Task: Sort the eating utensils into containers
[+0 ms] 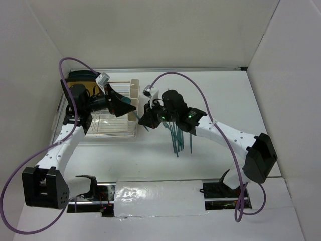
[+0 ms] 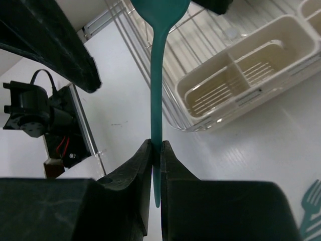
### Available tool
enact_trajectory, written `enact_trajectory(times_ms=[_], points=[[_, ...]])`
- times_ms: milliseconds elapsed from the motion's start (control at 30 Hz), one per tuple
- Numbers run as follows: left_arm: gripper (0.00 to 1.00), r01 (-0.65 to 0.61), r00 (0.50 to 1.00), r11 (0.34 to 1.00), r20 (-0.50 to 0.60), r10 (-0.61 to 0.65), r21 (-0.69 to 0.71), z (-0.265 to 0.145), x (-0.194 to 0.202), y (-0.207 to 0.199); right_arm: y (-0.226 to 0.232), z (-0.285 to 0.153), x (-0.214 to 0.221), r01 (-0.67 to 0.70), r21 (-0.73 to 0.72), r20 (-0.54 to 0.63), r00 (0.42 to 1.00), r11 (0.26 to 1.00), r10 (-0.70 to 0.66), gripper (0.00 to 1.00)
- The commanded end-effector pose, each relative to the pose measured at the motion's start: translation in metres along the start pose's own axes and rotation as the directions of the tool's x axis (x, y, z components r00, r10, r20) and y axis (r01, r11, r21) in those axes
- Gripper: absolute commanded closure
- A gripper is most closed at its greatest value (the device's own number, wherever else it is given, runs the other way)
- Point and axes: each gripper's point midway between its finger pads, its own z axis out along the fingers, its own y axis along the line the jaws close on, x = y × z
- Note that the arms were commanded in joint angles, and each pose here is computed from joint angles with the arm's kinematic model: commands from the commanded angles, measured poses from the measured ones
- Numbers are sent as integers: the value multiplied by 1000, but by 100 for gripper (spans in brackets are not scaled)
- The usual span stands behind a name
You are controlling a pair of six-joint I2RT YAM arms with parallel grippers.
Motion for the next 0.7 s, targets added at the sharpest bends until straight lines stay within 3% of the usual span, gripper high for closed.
enact_trajectory(times_ms=[0, 133, 267, 333, 400, 467, 500, 633, 667], points=[[2, -89, 995, 996, 42, 88, 23, -1, -16, -11, 17, 11, -22, 40, -21, 53, 998, 999, -39, 99], [16, -92, 994, 996, 56, 91, -2, -1, -17, -8, 36, 18, -27, 58, -36, 72, 996, 998, -55, 99], [63, -89, 995, 996, 49, 90, -12, -1, -18, -6, 27, 21, -28, 33, 31, 77, 996, 999, -36, 99], [59, -105, 993, 994, 52, 106, -31, -1, -22, -4, 22, 18, -33, 12, 58, 95, 995, 998, -17, 100], [46, -118, 992, 992, 49, 120, -43, -2, -22, -4, 15, 16, -27, -10, 71, 85, 996, 997, 4, 100], [24, -139, 988, 989, 61, 141, -44, -4, -25, -9, 7, 13, -28, -30, 85, 95, 995, 996, 22, 100], [20, -149, 986, 988, 67, 152, -48, -5, -28, -10, 7, 11, -26, -34, 86, 95, 995, 996, 26, 100], [17, -142, 985, 987, 87, 148, -78, -7, -27, -9, 5, 9, -30, -46, 87, 115, 993, 995, 36, 100], [20, -139, 985, 986, 94, 147, -88, -8, -28, -7, 6, 8, -30, -47, 85, 116, 993, 995, 37, 100]])
